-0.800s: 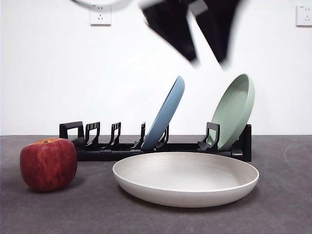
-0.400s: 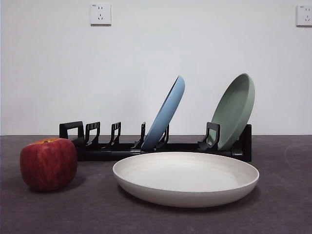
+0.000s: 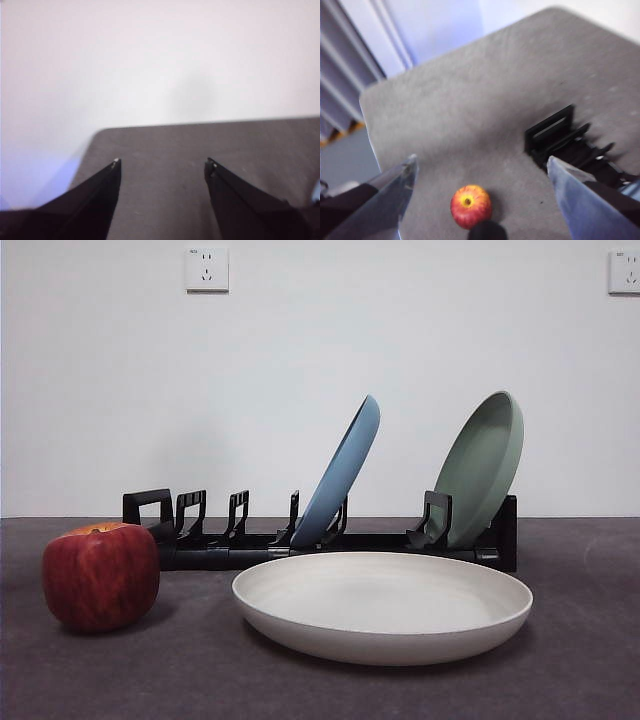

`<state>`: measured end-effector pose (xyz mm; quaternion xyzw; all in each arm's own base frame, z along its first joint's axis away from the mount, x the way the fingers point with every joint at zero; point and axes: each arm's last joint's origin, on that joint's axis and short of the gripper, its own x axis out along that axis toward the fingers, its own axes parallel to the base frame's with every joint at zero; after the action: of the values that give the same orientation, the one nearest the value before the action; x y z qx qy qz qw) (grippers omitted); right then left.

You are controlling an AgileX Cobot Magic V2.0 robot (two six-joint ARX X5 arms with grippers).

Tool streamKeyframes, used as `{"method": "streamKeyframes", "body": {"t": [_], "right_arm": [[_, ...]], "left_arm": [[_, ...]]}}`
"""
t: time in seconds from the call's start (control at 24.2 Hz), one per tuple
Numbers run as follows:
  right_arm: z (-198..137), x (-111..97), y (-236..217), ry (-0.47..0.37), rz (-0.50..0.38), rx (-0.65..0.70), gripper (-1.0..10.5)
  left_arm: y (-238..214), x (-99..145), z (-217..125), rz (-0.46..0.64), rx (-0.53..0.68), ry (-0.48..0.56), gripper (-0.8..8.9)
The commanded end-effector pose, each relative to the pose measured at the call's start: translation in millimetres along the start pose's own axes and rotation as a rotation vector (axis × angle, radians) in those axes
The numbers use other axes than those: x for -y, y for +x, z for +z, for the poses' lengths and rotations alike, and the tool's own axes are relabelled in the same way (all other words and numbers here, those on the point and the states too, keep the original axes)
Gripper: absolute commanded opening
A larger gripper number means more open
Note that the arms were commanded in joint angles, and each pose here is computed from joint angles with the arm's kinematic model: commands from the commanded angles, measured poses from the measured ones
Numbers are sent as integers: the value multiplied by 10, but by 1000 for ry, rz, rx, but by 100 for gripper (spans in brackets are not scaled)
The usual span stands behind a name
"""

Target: Take the yellow plate from the plate rack,put the plate on the table,take the apple from the table,put the apple in the plate

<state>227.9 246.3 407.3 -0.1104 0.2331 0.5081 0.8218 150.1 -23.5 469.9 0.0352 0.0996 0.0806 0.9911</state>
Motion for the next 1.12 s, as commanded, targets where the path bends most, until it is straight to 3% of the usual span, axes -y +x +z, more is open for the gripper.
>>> {"method": "streamKeyframes", "body": {"t": [0.04, 0.29, 0.5, 0.87, 0.95, 1.08, 1.12], "right_arm": [[-78, -84, 345, -51, 17, -72, 498], [-389, -180, 1123, -78, 68, -219, 541], [-790, -196, 1815, -112, 57, -325, 540], [-1324, -193, 2347, -93, 90, -480, 530], [-1371, -216, 2388, -92, 94, -495, 418], [-1404, -223, 2388, -88, 97, -521, 25], [-1409, -224, 2385, -88, 96, -528, -15]], "left_arm": [[-138, -93, -11, 25, 19, -19, 283], [-438, -215, -64, 29, 30, -25, 283], [-549, -255, -179, 29, -53, 8, 283], [-555, -256, -210, 26, -83, 19, 283], [-553, -255, -210, 26, -83, 19, 282], [-554, -255, -213, 26, -86, 20, 282], [-554, -256, -215, 26, -89, 21, 282]]}}
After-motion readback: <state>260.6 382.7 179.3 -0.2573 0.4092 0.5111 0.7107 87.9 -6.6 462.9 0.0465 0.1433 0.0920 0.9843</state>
